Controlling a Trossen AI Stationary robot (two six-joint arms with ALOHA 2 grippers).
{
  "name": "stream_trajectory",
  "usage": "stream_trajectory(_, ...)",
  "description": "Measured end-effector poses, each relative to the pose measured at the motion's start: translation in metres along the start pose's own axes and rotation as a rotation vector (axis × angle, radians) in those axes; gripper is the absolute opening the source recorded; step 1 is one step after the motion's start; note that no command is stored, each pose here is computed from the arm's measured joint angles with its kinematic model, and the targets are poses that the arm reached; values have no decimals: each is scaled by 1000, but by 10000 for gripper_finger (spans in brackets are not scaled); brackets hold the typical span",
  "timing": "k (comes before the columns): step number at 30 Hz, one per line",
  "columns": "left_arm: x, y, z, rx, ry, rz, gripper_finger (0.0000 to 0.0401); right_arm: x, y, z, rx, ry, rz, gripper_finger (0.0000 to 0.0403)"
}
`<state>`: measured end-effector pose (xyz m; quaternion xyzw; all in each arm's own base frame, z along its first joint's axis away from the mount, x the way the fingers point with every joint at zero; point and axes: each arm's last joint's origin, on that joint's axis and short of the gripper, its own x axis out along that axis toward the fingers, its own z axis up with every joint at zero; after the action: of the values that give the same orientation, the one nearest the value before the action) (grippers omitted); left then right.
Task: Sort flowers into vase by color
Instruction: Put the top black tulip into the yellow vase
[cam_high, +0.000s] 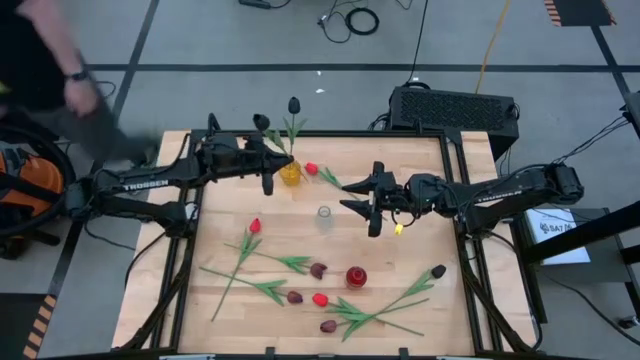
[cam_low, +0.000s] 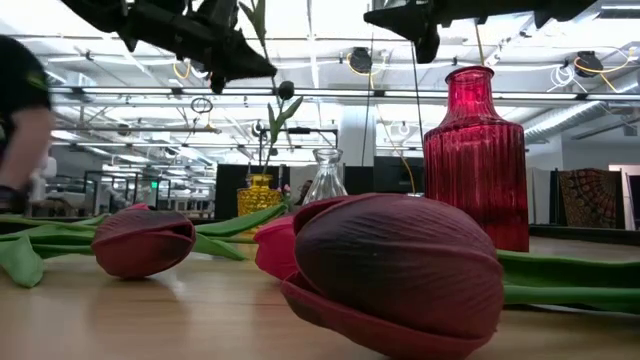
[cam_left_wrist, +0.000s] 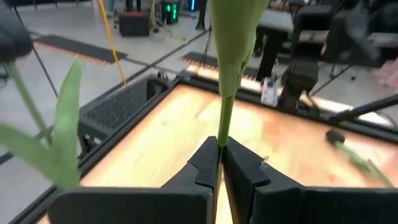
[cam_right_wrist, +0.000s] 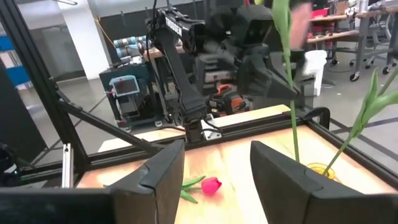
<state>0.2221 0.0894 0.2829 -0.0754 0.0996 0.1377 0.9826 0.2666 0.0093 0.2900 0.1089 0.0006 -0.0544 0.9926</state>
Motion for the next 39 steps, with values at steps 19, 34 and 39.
stream_trajectory(19, -22, 34, -1, 27, 71, 126, 20, 0, -2, -4, -29, 40, -12, 175)
stream_trajectory(34, -23, 49, -22, 7, 52, 191, 20, 0, -3, -4, -30, 45, -22, 176)
stream_trajectory(39, -22, 50, -36, 8, 51, 199, 20, 0, -4, -4, -31, 41, -41, 176)
